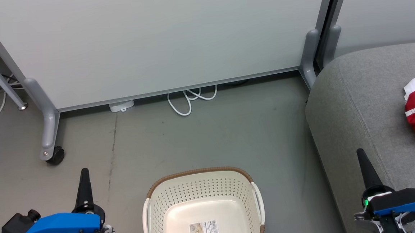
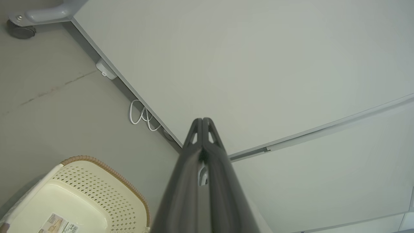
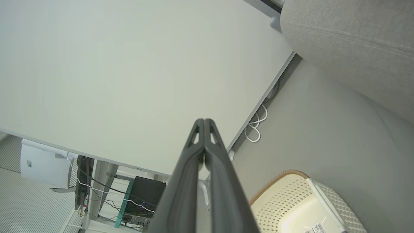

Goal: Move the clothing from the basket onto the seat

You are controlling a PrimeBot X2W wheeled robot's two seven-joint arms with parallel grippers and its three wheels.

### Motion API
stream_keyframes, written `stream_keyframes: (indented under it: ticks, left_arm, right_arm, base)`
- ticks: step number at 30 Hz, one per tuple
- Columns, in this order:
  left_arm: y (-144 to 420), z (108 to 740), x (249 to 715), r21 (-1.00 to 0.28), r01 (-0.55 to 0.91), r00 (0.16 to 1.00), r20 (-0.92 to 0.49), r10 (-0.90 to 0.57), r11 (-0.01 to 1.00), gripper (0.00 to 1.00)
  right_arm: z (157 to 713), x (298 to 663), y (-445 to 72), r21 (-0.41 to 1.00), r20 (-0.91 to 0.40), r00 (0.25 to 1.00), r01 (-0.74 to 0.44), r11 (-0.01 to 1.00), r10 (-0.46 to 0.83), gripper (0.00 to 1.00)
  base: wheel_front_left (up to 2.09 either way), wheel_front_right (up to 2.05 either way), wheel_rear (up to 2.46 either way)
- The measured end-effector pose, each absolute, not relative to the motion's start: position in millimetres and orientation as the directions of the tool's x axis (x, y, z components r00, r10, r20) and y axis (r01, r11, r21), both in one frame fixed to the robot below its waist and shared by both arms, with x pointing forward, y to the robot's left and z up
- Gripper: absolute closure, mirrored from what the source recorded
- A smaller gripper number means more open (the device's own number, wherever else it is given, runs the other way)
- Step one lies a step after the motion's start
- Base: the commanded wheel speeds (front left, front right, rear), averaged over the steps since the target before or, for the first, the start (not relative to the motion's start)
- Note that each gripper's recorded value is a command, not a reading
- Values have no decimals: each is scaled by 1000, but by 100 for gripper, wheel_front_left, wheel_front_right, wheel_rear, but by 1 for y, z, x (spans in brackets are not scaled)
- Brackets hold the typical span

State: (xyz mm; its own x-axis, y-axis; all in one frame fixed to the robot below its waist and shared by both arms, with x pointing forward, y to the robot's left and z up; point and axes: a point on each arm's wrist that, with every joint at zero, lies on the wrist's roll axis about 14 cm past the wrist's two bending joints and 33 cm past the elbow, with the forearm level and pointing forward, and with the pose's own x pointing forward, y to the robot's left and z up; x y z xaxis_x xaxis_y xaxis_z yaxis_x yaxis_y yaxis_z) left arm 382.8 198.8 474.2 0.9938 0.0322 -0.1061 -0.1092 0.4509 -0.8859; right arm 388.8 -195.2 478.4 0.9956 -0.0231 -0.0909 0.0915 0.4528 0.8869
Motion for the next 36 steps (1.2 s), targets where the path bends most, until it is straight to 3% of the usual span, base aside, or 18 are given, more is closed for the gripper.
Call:
stream_keyframes:
  ticks: [36]
  left_arm:
    - [199, 492, 386, -988, -54, 999, -53, 9, 144, 100]
  right_arm:
    - [494, 388, -198, 988, -47, 999, 47, 145, -5, 100]
  base:
    - [0, 0, 0]
